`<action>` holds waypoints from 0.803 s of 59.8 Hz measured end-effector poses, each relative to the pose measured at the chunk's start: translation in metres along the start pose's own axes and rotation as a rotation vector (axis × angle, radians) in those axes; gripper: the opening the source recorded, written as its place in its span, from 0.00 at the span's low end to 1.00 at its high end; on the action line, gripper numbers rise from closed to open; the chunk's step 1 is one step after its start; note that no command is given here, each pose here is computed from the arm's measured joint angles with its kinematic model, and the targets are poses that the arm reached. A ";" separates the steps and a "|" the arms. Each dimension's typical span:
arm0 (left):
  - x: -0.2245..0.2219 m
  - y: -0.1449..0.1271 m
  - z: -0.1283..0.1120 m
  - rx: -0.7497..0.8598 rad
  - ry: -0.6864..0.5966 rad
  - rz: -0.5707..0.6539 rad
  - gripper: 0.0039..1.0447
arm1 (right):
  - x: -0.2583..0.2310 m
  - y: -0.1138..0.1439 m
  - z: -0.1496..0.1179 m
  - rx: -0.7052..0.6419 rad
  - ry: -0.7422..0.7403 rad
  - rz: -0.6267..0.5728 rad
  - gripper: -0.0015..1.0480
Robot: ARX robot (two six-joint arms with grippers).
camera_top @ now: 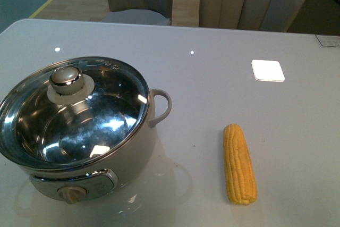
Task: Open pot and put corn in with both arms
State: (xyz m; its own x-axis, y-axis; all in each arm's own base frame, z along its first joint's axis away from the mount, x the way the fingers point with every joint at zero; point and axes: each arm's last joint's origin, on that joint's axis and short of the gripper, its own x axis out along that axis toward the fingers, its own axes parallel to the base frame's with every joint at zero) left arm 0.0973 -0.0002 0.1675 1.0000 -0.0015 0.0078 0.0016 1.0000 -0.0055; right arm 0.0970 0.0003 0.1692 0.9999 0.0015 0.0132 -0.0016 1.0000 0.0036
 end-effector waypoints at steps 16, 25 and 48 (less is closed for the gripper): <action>0.000 0.000 0.000 0.000 0.000 0.000 0.94 | 0.000 0.000 0.000 0.000 0.000 0.000 0.92; 0.000 0.000 0.000 0.000 0.000 0.000 0.94 | 0.000 0.000 0.000 0.000 0.000 0.000 0.92; 0.000 0.000 0.000 0.000 0.000 0.000 0.94 | 0.000 0.000 0.000 0.000 0.000 0.000 0.92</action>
State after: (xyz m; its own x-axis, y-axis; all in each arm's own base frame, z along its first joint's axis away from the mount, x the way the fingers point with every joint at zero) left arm 0.0973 -0.0002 0.1675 1.0000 -0.0015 0.0078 0.0016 1.0000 -0.0055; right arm 0.0970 0.0003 0.1692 0.9999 0.0015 0.0132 -0.0016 1.0000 0.0033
